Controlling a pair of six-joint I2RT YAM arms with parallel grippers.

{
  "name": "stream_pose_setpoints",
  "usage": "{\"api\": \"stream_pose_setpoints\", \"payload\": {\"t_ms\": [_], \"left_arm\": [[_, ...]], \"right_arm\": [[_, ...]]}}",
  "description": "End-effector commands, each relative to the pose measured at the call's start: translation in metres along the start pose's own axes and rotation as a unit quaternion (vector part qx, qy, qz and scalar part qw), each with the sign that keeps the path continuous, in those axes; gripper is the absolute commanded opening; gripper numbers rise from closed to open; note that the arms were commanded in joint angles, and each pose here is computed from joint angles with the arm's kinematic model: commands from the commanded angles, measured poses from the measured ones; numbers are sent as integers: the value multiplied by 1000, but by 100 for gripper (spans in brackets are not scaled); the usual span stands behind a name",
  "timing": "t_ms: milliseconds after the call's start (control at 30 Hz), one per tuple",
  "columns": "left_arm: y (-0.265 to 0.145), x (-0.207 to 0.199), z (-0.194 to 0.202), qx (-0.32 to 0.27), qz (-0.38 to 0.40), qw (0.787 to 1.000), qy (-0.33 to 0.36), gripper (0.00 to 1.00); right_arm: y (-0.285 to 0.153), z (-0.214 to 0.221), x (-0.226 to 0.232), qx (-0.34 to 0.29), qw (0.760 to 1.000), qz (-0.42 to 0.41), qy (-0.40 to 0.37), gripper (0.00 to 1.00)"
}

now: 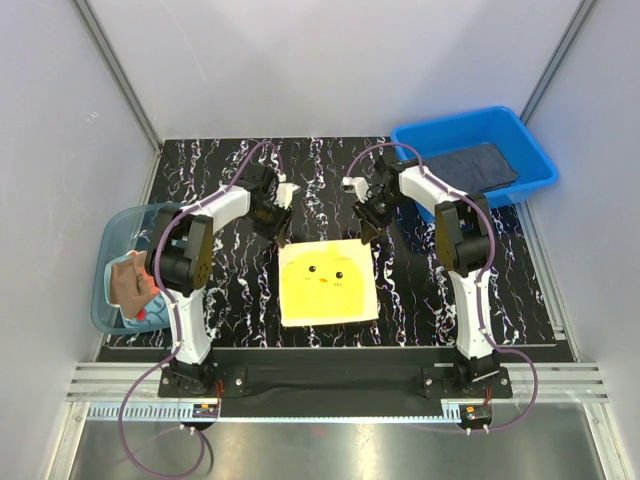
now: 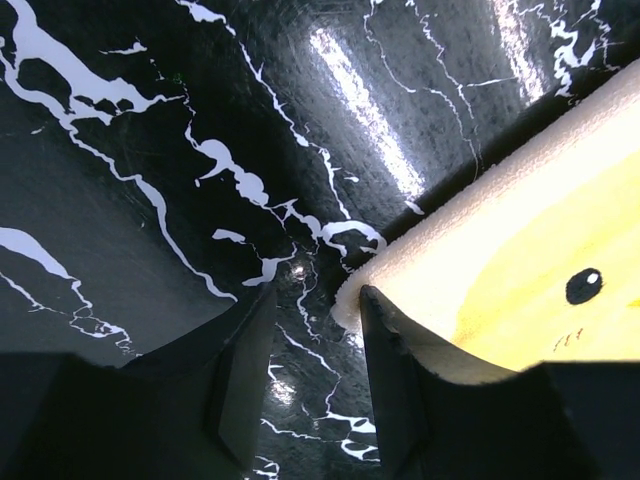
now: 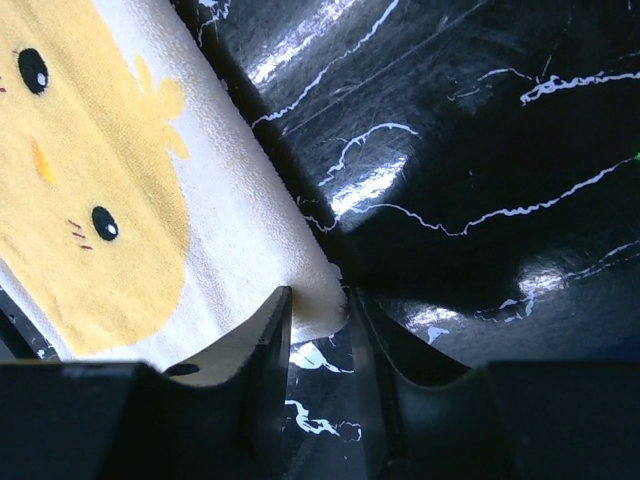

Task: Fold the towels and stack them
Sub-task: Fold the towel

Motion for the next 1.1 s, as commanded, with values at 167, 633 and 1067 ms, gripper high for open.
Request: {"api": "stream_pose_setpoints", "payload": {"t_ms": [167,633,1067], "left_arm": [[5,9,2,16,4,1000,25,43],[7,18,-17,10,11,999,30,0],[-47,31,-55,-73,-84,990,83,0]], "right_arm": [[5,-10,-8,-16,999,-6,-29,38],[-7,-24,-19,-52,996,23,-63,0],[-56,-64,-25,-209,953,140,-171,0]]}}
Point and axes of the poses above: each gripper's point midway between its finger pads, its own y axis out along the fingers, its own x axis along the line the jaws close on, z = x × y, the point moved 5 cm from there along -y, back along the fingers, and after that the axes turned 12 degrees about y, right-handed, at the moved point
